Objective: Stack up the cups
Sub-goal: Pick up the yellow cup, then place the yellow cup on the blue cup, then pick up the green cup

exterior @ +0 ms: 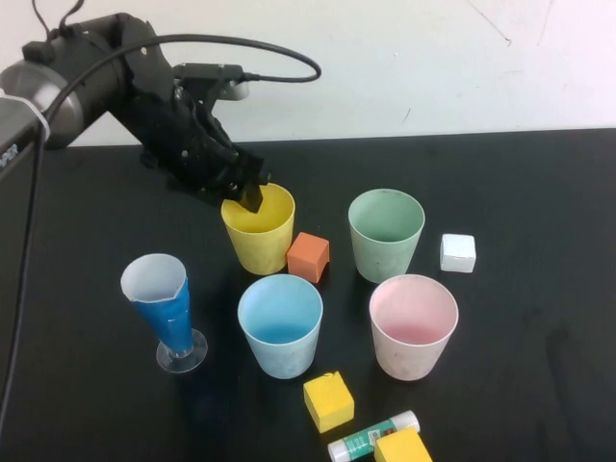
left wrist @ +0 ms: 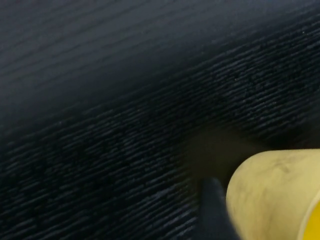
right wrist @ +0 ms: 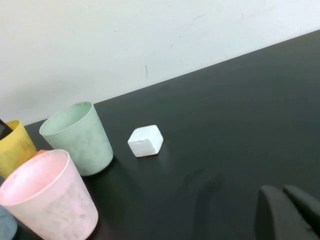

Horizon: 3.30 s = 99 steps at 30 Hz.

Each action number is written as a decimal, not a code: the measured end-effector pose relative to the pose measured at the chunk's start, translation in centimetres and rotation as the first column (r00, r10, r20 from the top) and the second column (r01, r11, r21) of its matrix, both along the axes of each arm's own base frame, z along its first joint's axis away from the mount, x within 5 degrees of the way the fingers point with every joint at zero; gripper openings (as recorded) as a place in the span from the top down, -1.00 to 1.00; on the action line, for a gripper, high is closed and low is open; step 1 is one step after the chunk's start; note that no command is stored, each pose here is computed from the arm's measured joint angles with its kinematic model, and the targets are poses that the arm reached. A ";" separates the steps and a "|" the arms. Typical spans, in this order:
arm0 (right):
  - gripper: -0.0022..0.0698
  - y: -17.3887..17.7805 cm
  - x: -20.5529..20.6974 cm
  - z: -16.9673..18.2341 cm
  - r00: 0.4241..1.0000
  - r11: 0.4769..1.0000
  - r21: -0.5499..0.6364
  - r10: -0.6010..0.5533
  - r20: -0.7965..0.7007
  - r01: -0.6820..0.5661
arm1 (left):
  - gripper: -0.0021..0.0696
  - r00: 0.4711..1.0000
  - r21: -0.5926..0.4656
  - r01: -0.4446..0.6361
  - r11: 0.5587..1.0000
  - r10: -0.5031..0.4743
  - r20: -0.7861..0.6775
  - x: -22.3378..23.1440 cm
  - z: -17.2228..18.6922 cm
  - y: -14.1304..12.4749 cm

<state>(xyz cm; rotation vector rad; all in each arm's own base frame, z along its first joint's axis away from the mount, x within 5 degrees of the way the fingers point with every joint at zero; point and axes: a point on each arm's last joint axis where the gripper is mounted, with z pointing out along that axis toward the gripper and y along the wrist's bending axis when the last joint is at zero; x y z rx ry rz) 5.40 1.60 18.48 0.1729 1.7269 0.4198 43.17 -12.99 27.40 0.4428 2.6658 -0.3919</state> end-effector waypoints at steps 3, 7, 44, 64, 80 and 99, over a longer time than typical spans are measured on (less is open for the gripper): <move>0.95 0.0 0.0 0.0 1.000 1.000 -0.002 0.000 0.000 0.000 | 0.27 1.000 0.005 0.024 1.000 -0.024 0.002 0.1 -0.2 -0.1; 0.95 0.0 0.0 0.0 1.000 1.000 -0.012 0.002 0.002 -0.002 | 0.81 0.999 0.010 0.045 0.999 -0.045 0.013 0.1 -0.2 -0.1; 0.95 0.0 0.0 0.0 1.000 0.999 -0.037 0.006 0.007 -0.005 | 0.91 0.949 0.061 0.314 0.948 -0.315 0.006 -11.6 8.9 -3.8; 0.95 0.0 0.0 0.0 1.000 0.999 -0.037 0.006 0.007 -0.005 | 0.91 0.958 0.150 0.287 0.946 -0.286 -0.028 -10.5 7.1 -3.8; 0.95 0.0 0.0 -0.1 1.000 0.999 -0.036 0.011 0.001 -0.011 | 0.48 0.951 0.149 0.310 0.939 -0.304 -0.060 -10.0 6.0 -4.1; 0.95 1.1 0.4 10.3 0.980 0.923 -0.331 0.191 -0.056 -0.199 | 0.93 0.883 0.075 0.239 0.968 -0.249 0.399 -21.8 17.3 1.5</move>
